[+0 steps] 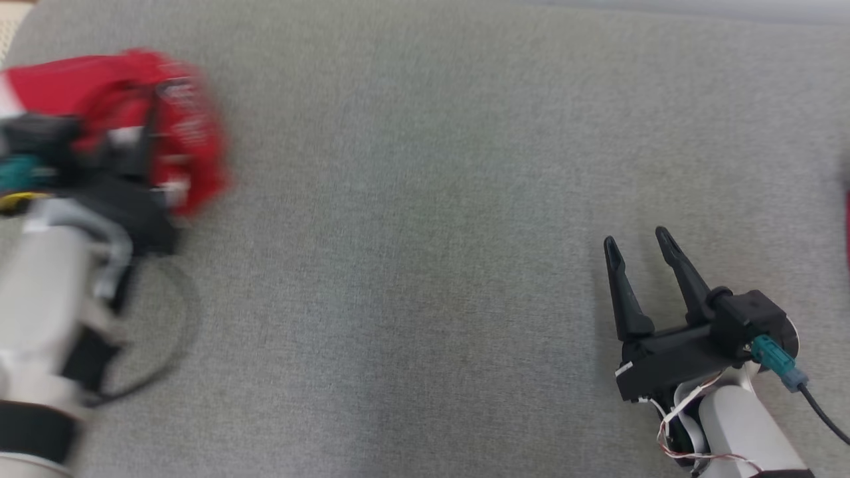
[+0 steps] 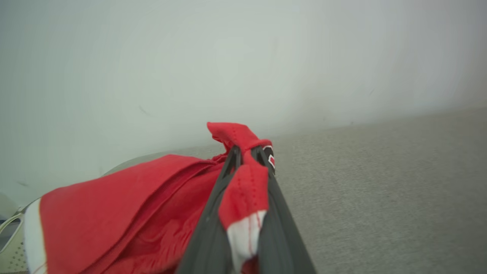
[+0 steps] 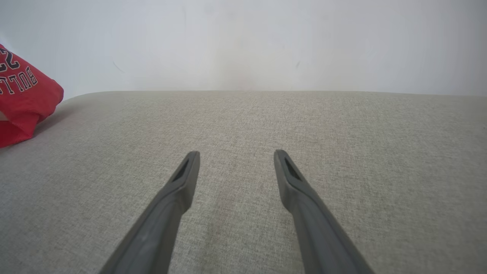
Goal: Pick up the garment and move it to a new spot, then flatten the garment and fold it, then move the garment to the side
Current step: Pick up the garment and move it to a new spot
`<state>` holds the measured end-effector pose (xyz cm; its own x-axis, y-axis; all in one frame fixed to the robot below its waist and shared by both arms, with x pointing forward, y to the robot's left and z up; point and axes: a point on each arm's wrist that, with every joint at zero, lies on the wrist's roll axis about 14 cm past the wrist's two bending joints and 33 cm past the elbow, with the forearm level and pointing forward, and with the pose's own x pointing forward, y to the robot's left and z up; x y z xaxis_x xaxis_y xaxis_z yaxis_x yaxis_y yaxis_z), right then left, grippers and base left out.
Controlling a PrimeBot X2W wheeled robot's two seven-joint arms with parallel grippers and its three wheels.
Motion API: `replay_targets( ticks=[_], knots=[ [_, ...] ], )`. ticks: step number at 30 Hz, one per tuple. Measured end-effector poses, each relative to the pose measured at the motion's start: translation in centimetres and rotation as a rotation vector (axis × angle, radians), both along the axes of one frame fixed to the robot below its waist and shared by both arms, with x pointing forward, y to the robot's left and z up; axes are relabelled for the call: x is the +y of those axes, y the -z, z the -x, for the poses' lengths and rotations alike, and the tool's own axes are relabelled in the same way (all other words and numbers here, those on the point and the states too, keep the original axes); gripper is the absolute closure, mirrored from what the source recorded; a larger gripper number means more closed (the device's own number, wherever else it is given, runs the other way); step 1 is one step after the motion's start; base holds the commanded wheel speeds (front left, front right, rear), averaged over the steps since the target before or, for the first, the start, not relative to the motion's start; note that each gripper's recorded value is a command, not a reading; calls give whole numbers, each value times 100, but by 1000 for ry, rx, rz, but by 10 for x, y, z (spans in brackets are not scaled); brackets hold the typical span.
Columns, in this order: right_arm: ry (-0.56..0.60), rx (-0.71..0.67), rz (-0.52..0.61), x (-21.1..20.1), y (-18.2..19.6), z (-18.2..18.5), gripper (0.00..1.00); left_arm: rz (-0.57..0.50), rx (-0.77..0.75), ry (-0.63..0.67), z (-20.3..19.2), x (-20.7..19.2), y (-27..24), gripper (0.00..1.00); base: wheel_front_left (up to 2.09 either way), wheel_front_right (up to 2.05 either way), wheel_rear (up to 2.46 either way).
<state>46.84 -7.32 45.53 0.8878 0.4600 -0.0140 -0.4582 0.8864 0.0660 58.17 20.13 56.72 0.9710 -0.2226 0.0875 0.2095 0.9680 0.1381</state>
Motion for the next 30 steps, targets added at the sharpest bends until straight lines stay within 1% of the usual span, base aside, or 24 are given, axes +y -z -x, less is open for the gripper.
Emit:
replay_targets(
  ticks=[3,8,9,10,11,18,22,23,24,25,27,30],
  knots=[
    [15,-1,-8,-3,-5,7,0,38,-34,132,13,-59,-8,100,0,0,0],
    [52,-18,-16,-14,-17,13,0,118,-10,329,43,-147,1,100,0,0,0],
    [74,-21,-12,-21,-19,17,0,149,9,406,55,-181,4,100,0,0,0],
    [84,-22,-9,-26,-20,18,0,168,15,440,60,-196,4,100,0,0,0],
    [84,-22,-9,-26,-20,18,0,168,15,440,60,-196,4,100,0,0,0],
    [162,-22,-6,-51,-25,32,0,257,25,609,89,-265,-6,100,0,0,0],
    [199,-23,-6,-63,-28,39,0,266,26,680,103,-290,-9,100,0,0,0],
    [207,-23,-4,-66,-29,41,0,261,32,688,105,-294,-7,75,0,0,0],
    [215,-23,-5,-68,-29,43,0,254,44,692,107,-296,-2,14,0,0,0],
    [221,-24,-4,-71,-30,44,0,250,61,691,109,-297,4,0,0,0,0],
    [232,-28,-5,-74,-33,47,0,242,75,677,110,-295,10,0,0,0,0],
    [243,-29,-8,-77,-34,53,0,234,55,635,107,-286,6,0,0,0,0]
  ],
)
